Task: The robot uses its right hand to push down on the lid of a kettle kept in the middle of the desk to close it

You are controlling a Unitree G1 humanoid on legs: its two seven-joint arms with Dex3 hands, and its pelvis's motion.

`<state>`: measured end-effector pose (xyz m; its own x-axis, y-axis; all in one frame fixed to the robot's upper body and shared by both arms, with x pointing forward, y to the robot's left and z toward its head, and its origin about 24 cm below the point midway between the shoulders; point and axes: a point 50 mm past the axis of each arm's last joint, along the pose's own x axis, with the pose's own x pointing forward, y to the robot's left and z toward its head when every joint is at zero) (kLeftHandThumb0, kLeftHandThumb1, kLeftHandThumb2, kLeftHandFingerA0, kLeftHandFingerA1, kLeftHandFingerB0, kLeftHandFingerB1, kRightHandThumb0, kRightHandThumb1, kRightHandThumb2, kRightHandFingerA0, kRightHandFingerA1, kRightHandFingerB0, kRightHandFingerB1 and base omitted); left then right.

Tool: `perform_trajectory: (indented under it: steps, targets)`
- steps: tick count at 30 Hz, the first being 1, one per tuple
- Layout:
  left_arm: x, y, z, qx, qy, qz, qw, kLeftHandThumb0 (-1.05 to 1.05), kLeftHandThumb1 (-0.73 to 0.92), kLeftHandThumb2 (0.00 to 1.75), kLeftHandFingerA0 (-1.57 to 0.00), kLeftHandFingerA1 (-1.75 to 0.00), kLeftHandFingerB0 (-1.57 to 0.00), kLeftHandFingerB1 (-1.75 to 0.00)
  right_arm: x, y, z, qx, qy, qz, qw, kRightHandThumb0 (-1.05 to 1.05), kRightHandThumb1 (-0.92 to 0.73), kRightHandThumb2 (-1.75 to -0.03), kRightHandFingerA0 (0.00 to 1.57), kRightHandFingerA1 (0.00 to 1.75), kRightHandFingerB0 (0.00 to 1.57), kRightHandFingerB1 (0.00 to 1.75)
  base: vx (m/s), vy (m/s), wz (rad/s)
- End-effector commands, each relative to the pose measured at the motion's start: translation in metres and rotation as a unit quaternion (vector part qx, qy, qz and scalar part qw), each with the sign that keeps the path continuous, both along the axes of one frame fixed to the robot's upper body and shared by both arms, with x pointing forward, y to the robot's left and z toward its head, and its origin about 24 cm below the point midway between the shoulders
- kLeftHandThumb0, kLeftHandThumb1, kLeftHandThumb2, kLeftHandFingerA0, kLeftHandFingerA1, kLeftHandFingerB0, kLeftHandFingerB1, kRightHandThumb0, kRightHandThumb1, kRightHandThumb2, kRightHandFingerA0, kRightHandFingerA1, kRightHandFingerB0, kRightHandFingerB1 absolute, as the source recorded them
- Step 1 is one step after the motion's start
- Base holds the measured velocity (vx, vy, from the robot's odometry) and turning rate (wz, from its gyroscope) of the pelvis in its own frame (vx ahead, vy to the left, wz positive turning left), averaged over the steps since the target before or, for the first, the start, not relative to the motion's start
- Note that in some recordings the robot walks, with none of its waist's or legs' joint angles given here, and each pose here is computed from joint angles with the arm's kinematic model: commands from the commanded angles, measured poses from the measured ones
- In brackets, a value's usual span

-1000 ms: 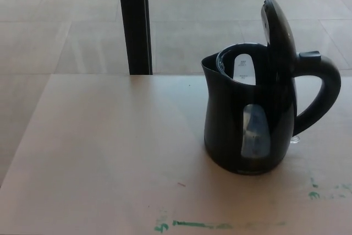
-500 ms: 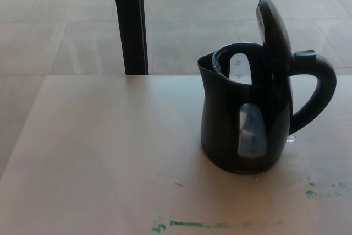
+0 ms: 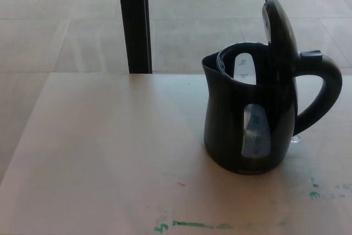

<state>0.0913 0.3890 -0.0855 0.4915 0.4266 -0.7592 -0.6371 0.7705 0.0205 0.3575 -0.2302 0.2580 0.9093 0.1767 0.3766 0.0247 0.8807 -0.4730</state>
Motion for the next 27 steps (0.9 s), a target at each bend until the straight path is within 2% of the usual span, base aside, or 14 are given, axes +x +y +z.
perform_trajectory:
  steps: [1, 6, 7, 8, 11, 12, 13, 17, 19, 21, 23, 25, 26, 27]
  targets:
    - [-0.003, 0.006, 0.004, 0.002, -0.001, 0.003, 1.0, -0.85, 0.92, 0.72, -0.46, -0.47, -0.37, -0.42, 0.006, 0.006, -0.008, -0.004, 0.027, -0.003, 1.0, -0.85, -0.92, -0.75, 0.4, 0.45, 0.32, 0.37, 0.0, 0.0, 0.0]
    - [-0.006, 0.005, 0.003, 0.004, 0.003, 0.0, 1.0, -0.87, 0.92, 0.71, -0.45, -0.48, -0.37, -0.42, 0.014, 0.028, -0.033, -0.081, 0.063, 0.006, 0.995, -0.85, -0.92, -0.77, 0.42, 0.43, 0.35, 0.36, 0.0, 0.0, 0.0]
    - [-0.007, 0.005, 0.002, 0.006, 0.009, -0.002, 1.0, -0.92, 0.8, 0.86, -0.44, -0.52, -0.34, -0.46, 0.016, 0.034, -0.042, -0.096, 0.071, 0.007, 0.993, -0.89, -0.92, -0.76, 0.45, 0.43, 0.37, 0.36, 0.0, 0.0, 0.0]
    - [-0.007, 0.005, 0.002, 0.009, 0.011, -0.004, 1.0, -0.86, 0.92, 0.73, -0.46, -0.47, -0.37, -0.42, 0.017, 0.038, -0.045, -0.094, 0.077, 0.011, 0.993, -0.88, -0.92, -0.75, 0.44, 0.45, 0.37, 0.37, 0.0, 0.0, 0.0]
    - [-0.007, 0.004, 0.002, 0.005, 0.009, -0.008, 1.0, -0.85, 0.92, 0.75, -0.45, -0.49, -0.35, -0.42, 0.02, 0.042, -0.052, -0.107, 0.08, 0.01, 0.991, -0.87, -0.92, -0.75, 0.41, 0.44, 0.38, 0.37, 0.0, 0.0, 0.0]
    - [-0.007, 0.004, 0.001, 0.003, 0.009, -0.007, 1.0, -0.81, 0.75, 1.12, -0.39, -0.58, -0.31, -0.52, 0.023, 0.048, -0.051, -0.12, 0.077, 0.012, 0.99, -0.89, -0.92, -0.78, 0.44, 0.47, 0.37, 0.38, 0.0, 0.0, 0.0]
    - [-0.007, 0.004, 0.001, 0.002, 0.009, -0.008, 1.0, -0.85, 0.92, 0.74, -0.44, -0.48, -0.36, -0.41, 0.024, 0.051, -0.051, -0.125, 0.077, 0.012, 0.989, -0.91, -0.82, -0.86, 0.39, 0.47, 0.33, 0.39, 0.0, 0.0, 0.0]
    - [-0.006, 0.003, 0.002, 0.007, 0.013, -0.017, 1.0, -0.84, 0.92, 0.74, -0.45, -0.46, -0.37, -0.41, 0.03, 0.061, -0.045, -0.143, 0.072, 0.015, 0.987, -0.9, -0.8, -0.88, 0.37, 0.53, 0.34, 0.4, 0.0, 0.0, 0.0]
    - [-0.005, 0.003, 0.001, 0.003, 0.009, -0.009, 1.0, -0.84, 0.92, 0.73, -0.45, -0.47, -0.36, -0.42, 0.032, 0.068, -0.041, -0.153, 0.067, 0.017, 0.986, -0.82, -0.92, -0.71, 0.39, 0.5, 0.4, 0.36, 0.0, 0.0, 0.0]
    - [-0.005, 0.004, 0.002, 0.01, 0.015, -0.018, 1.0, -0.9, 0.82, 0.87, -0.44, -0.51, -0.33, -0.45, 0.033, 0.071, -0.039, -0.16, 0.06, 0.024, 0.985, -0.91, -0.79, -0.87, 0.37, 0.54, 0.36, 0.41, 0.0, 0.0, 0.0]
    - [-0.004, 0.004, 0.003, 0.013, 0.021, -0.026, 0.999, -0.88, 0.86, 0.8, -0.44, -0.47, -0.35, -0.42, 0.032, 0.079, -0.037, -0.168, 0.051, 0.053, 0.983, -0.85, -0.92, -0.69, 0.38, 0.46, 0.36, 0.37, 0.0, 0.0, 0.0]
    - [-0.004, 0.004, 0.003, 0.012, 0.019, -0.028, 0.999, -0.84, 0.92, 0.76, -0.46, -0.46, -0.38, -0.4, 0.031, 0.083, -0.038, -0.197, 0.043, 0.054, 0.978, -0.89, -0.92, -0.7, 0.38, 0.46, 0.37, 0.36, 0.0, 0.0, 0.0]
    - [-0.004, 0.004, 0.003, 0.01, 0.017, -0.028, 0.999, -0.83, 0.92, 0.76, -0.45, -0.46, -0.36, -0.4, 0.03, 0.085, -0.039, -0.225, 0.04, 0.053, 0.972, -0.93, -0.81, -0.84, 0.37, 0.52, 0.33, 0.4, 0.0, 0.0, 0.0]
    - [-0.004, 0.005, 0.003, 0.01, 0.017, -0.029, 0.999, -0.84, 0.92, 0.75, -0.46, -0.46, -0.37, -0.4, 0.029, 0.087, -0.041, -0.244, 0.038, 0.056, 0.967, -0.9, -0.92, -0.7, 0.43, 0.49, 0.37, 0.36, 0.0, 0.0, 0.0]
